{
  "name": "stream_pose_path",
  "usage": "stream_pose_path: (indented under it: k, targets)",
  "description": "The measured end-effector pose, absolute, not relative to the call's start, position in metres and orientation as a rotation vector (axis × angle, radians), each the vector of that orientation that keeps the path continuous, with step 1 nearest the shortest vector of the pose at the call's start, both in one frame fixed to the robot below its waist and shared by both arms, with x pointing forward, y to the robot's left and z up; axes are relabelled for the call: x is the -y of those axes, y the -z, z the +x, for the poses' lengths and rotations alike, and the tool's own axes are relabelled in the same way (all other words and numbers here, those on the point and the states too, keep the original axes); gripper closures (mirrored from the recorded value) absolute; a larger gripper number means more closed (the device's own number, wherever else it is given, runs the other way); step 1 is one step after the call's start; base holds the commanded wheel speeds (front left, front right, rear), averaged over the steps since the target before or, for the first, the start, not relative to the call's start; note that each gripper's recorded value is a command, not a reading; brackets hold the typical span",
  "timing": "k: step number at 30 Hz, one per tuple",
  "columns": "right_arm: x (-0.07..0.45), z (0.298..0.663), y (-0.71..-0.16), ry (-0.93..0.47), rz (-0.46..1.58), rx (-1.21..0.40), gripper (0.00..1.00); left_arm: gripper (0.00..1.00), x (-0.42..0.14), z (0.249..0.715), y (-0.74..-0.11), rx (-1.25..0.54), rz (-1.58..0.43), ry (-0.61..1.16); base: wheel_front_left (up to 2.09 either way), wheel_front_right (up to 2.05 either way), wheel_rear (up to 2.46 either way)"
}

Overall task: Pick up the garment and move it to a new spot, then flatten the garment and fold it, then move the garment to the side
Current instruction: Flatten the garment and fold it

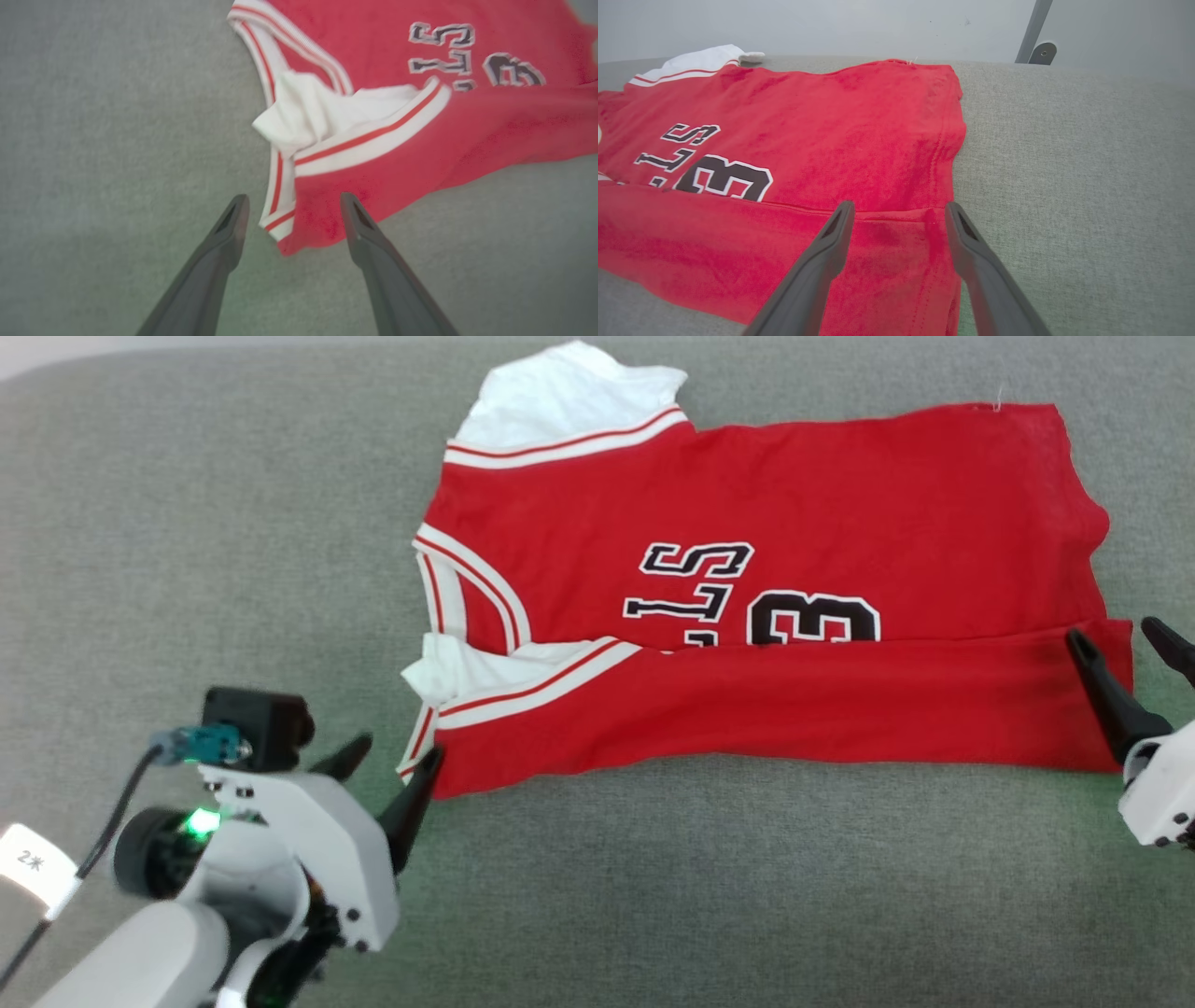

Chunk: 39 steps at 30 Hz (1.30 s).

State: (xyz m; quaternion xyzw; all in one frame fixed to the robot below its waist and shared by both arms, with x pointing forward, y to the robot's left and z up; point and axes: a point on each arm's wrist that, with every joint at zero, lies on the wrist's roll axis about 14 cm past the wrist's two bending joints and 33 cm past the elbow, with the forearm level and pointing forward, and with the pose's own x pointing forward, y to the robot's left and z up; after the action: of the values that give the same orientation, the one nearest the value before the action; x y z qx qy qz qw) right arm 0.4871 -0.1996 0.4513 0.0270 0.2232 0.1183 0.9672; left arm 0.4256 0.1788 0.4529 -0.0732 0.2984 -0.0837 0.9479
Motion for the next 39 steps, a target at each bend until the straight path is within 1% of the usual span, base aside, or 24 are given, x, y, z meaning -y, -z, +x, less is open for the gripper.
stream_pose_path:
  k: [3, 10, 18, 27, 28, 29, 30, 31, 35, 39]
  targets:
    - [0.195, 0.488, -0.451, -0.246, 0.061, -0.447, 0.0, 0.0, -0.182, 0.413, -0.436, -0.737, -0.105, 0.175, 0.0, 0.0, 0.0]
    - [0.196, 0.486, -0.439, -0.241, 0.07, -0.476, 0.0, 0.0, -0.172, 0.415, -0.42, -0.824, -0.151, 0.19, 0.0, 0.0, 0.0]
    - [0.206, 0.488, -0.429, -0.216, 0.06, -0.504, 0.0, 0.0, -0.166, 0.42, -0.393, -0.885, -0.184, 0.2, 0.0, 0.0, 0.0]
    - [0.209, 0.491, -0.436, -0.212, 0.048, -0.494, 0.0, 0.0, -0.161, 0.423, -0.384, -0.888, -0.213, 0.216, 0.0, 0.0, 0.0]
    - [0.209, 0.491, -0.437, -0.211, 0.047, -0.493, 0.0, 0.27, -0.16, 0.423, -0.384, -0.889, -0.219, 0.218, 0.0, 0.0, 0.0]
    - [0.21, 0.49, -0.438, -0.21, 0.045, -0.496, 0.0, 0.6, -0.159, 0.423, -0.384, -0.89, -0.217, 0.226, 0.0, 0.0, 0.0]
    - [0.21, 0.49, -0.438, -0.21, 0.044, -0.496, 0.0, 0.86, -0.159, 0.422, -0.384, -0.891, -0.216, 0.227, 0.0, 0.0, 0.0]
    - [0.211, 0.491, -0.438, -0.209, 0.042, -0.496, 0.0, 1.0, -0.158, 0.422, -0.384, -0.891, -0.218, 0.228, 0.0, 0.0, 0.0]
    - [0.212, 0.489, -0.438, -0.213, 0.028, -0.517, 0.0, 1.0, -0.156, 0.421, -0.383, -0.896, -0.221, 0.244, 0.0, 0.0, 0.0]
    - [0.212, 0.481, -0.431, -0.224, 0.006, -0.577, 0.0, 1.0, -0.152, 0.42, -0.384, -0.892, -0.227, 0.254, 0.0, 0.0, 0.0]
